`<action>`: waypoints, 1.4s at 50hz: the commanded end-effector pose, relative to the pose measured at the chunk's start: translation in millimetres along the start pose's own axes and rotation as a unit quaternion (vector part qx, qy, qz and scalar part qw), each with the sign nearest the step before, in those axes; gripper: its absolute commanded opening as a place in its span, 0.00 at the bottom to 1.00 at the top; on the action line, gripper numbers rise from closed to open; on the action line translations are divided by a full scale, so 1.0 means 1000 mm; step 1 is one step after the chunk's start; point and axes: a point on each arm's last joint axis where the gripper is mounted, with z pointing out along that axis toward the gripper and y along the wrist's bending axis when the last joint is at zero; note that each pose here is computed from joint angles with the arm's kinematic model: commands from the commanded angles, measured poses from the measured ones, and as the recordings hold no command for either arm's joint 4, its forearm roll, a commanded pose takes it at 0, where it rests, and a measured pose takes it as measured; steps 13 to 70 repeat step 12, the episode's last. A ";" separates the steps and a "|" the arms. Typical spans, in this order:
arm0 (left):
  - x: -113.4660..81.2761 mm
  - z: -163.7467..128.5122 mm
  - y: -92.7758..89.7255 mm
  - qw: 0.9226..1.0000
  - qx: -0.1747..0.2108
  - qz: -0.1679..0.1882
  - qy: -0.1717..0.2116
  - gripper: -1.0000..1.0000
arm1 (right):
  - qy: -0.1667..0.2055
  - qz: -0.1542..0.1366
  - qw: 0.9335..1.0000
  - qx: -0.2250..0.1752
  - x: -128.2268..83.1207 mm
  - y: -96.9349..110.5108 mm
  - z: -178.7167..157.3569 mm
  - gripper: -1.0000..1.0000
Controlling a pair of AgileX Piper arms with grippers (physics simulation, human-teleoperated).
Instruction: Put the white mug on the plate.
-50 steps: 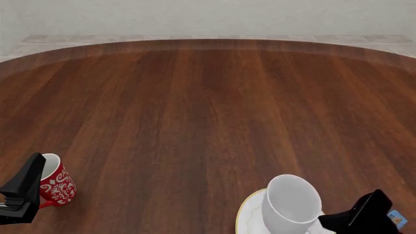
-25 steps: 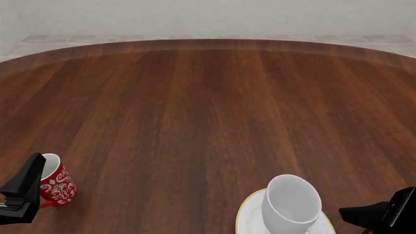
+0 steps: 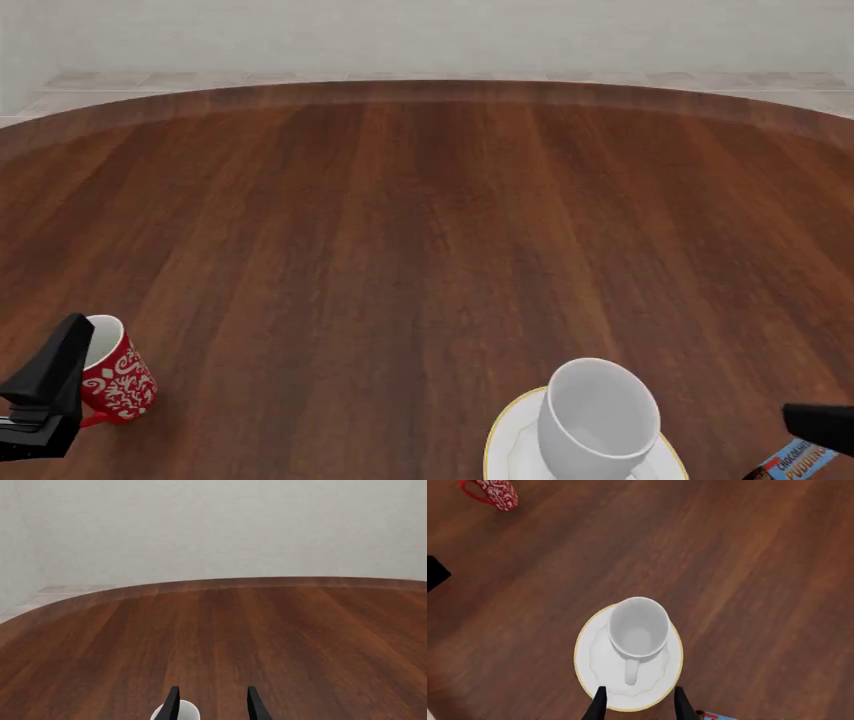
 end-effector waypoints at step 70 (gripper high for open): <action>0.000 0.000 0.000 1.000 0.000 0.000 0.000 1.00 | -0.089 -0.018 0.996 0.007 -0.018 -0.001 -0.070 1.00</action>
